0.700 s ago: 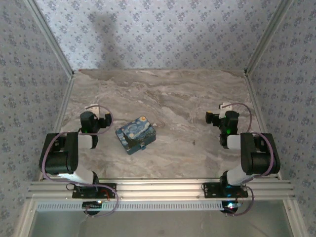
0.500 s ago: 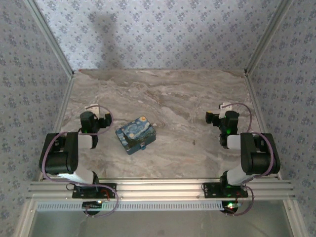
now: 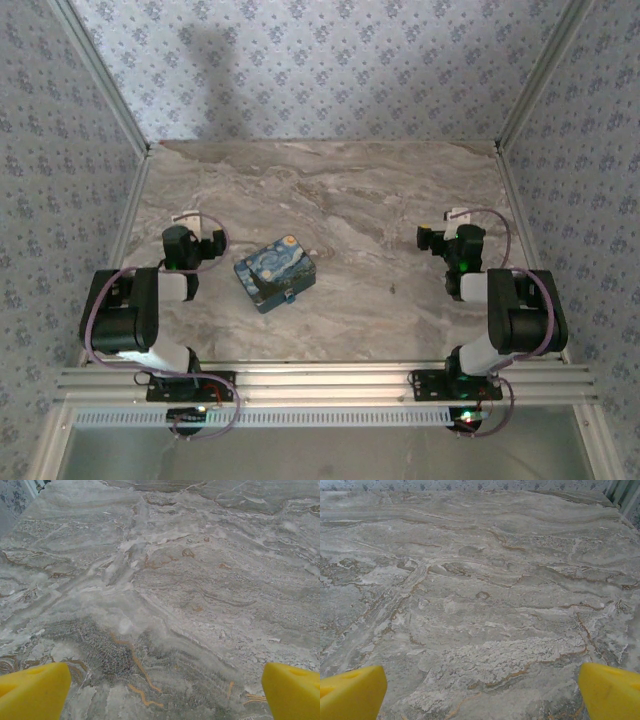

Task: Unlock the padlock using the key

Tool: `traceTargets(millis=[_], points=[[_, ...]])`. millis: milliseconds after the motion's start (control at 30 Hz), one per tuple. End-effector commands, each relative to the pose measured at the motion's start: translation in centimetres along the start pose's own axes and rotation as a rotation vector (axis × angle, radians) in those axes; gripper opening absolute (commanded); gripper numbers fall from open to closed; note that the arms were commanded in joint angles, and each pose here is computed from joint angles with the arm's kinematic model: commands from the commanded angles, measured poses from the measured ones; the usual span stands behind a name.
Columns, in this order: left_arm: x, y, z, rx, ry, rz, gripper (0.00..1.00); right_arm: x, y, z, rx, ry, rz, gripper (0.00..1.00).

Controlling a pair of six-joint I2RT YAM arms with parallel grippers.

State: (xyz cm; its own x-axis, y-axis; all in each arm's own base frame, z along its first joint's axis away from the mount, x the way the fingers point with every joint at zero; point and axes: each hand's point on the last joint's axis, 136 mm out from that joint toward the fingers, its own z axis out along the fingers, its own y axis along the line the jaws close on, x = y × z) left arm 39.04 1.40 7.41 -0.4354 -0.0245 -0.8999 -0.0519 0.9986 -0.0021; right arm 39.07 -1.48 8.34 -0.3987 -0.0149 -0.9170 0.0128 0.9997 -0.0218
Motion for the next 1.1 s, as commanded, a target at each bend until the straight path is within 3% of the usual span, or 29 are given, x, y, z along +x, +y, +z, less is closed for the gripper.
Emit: traceTargets(millis=[0, 200, 367, 500, 600, 700, 900, 1067], points=[[-2.6, 0.2, -0.6, -0.008, -0.076, -0.021, 0.98, -1.0, -0.3, -0.4, 0.009, -0.019, 0.025, 1.0], [-6.4, 1.3, -4.1, -0.069, -0.113, -0.078, 0.98, -3.7, -0.5, -2.3, 0.019, 0.041, 0.075, 1.0], [-9.1, 0.8, -7.0, -0.039, -0.019, -0.308, 0.98, -6.2, 1.8, -4.1, -0.031, 0.121, 0.188, 1.0], [-9.7, -1.6, -9.4, 0.081, 0.08, -0.514, 0.98, -7.7, 6.9, -6.0, -0.17, 0.186, 0.19, 1.0], [-8.5, -3.8, -11.2, 0.166, 0.199, -0.609, 0.98, -8.7, 11.7, -7.9, -0.352, 0.221, 0.199, 1.0], [-6.7, -5.8, -13.1, 0.204, 0.295, -0.597, 0.98, -8.7, 15.9, -9.7, -0.513, 0.263, 0.204, 1.0], [-1.1, -7.8, -16.7, 0.197, 0.463, -0.559, 0.98, -5.1, 20.0, -12.0, -0.591, 0.41, 0.145, 1.0], [2.9, -9.1, -18.6, 0.23, 0.56, -0.592, 0.98, -2.0, 25.0, -13.5, -0.739, 0.527, 0.117, 1.0]])
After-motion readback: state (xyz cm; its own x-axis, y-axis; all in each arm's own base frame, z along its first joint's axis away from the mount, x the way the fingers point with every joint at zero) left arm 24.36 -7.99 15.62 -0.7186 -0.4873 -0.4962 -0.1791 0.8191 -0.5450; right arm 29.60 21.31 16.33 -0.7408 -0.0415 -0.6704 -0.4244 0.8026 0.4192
